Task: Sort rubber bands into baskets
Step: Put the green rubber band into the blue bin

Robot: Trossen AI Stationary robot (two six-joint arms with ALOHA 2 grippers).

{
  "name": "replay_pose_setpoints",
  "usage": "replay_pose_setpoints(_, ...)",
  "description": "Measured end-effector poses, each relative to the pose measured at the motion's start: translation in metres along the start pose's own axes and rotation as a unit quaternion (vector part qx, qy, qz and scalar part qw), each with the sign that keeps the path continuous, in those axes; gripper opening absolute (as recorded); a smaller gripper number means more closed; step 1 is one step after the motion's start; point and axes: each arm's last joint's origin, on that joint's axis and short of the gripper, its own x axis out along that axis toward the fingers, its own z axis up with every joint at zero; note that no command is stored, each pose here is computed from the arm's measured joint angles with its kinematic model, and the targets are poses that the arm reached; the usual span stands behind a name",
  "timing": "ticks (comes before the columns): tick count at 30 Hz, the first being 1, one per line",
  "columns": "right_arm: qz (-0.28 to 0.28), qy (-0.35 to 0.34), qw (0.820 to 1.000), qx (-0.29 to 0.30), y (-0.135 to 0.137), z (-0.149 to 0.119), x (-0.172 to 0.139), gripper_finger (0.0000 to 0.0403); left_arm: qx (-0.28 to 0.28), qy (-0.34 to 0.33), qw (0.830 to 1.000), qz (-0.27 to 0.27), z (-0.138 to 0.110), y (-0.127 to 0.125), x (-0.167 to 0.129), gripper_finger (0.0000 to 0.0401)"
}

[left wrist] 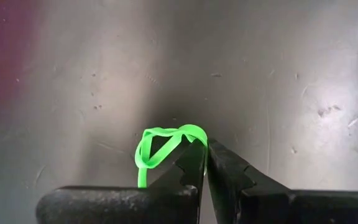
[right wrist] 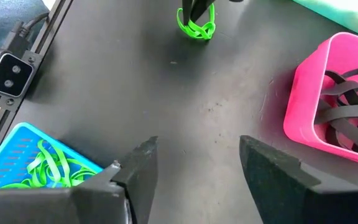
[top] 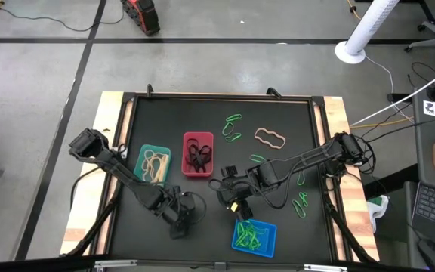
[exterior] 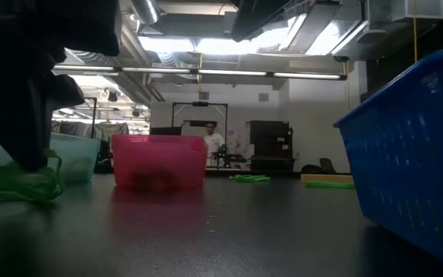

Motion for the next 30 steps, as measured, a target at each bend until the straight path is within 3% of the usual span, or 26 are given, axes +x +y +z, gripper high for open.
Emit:
replay_pose_setpoints(13, 0.0, 0.0, 1.0, 0.0, 0.0, 0.0, 0.0, 0.0221, 0.002, 0.022, 1.0, -0.006, -0.012, 0.01, 0.012, 0.0019)
replay_pose_setpoints(22, 0.0, 0.0, 1.0, 0.0, 0.0, 0.0, 0.0, 0.0221, -0.002, 0.023, 1.0, 0.002, -0.014, 0.013, 0.014, 0.0101)
replay_pose_setpoints(30, 0.0, 0.0, 1.0, 0.0, 0.0, 0.0, 0.0, 0.0221, 0.007, 0.024, 1.0, 0.001, -0.014, 0.013, 0.014, 0.0109)
